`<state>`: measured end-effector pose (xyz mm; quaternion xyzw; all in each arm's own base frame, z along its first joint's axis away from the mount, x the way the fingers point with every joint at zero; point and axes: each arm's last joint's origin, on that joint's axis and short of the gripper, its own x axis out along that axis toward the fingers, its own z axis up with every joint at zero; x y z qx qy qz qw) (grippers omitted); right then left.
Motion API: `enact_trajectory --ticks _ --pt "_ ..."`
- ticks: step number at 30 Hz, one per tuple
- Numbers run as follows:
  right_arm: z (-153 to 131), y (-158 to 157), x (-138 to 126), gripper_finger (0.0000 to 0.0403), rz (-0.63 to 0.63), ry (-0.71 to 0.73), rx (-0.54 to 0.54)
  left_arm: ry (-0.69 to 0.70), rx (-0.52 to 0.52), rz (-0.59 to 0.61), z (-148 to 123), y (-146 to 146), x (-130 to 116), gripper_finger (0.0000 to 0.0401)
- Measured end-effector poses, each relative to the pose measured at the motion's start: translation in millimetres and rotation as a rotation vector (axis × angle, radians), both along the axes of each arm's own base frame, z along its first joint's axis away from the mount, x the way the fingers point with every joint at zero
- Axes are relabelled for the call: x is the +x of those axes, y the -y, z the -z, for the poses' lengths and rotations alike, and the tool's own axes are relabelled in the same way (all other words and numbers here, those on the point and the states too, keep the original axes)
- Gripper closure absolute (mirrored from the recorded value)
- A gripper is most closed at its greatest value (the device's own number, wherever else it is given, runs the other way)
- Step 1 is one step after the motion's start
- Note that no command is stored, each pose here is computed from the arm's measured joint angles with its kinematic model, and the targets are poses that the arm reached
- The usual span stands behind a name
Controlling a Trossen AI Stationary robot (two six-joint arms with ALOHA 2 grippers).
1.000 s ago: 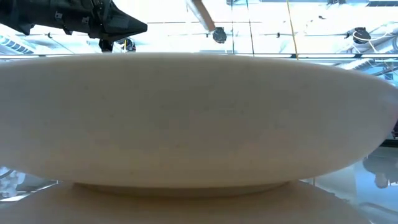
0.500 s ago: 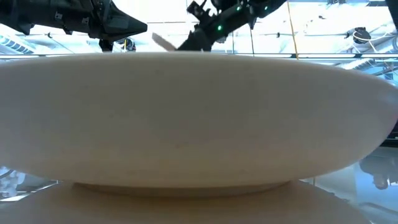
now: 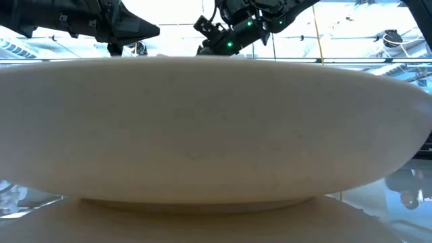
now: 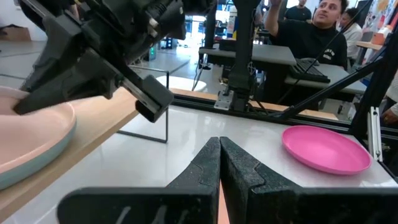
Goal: Place and stack plates onto a shelf
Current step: Stack the right brown plate on top of the light orange plate on the shelf, then stack the top right orange plate on top of the brown plate on the shelf
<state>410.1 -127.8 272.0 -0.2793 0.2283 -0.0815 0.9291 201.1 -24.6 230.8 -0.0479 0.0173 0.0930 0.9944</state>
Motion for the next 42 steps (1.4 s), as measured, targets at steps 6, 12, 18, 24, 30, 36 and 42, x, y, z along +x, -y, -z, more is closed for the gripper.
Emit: enact_trajectory --ticks 6,12,18,24,30,36,42 --pt "-1.4 0.3 0.5 0.0384 0.007 0.021 0.015 0.001 -0.008 0.000 0.0 0.0 0.0 0.0393" --pt "-1.1 0.3 0.4 0.0383 0.013 0.023 0.030 0.001 -0.010 0.000 0.1 0.0 0.0 0.0393" --pt "-1.2 0.3 0.4 0.0383 0.013 0.023 0.030 0.001 -0.010 0.000 0.1 0.1 0.0 0.0393" --pt "-1.1 0.3 0.4 0.0383 0.026 0.032 0.060 0.001 -0.009 0.001 0.0 0.1 0.0 0.0393" --pt "-1.1 0.3 0.4 0.0376 0.029 0.035 0.069 0.002 -0.009 0.001 0.0 0.0 0.0 0.0393" --pt "-1.1 0.1 0.4 0.0327 0.029 0.035 0.069 0.001 -0.008 0.001 0.1 0.1 0.0 0.0393" --pt "-4.2 -2.3 -0.4 0.0278 0.025 0.041 0.067 0.001 -0.008 0.002 0.1 0.1 0.0 0.0393"
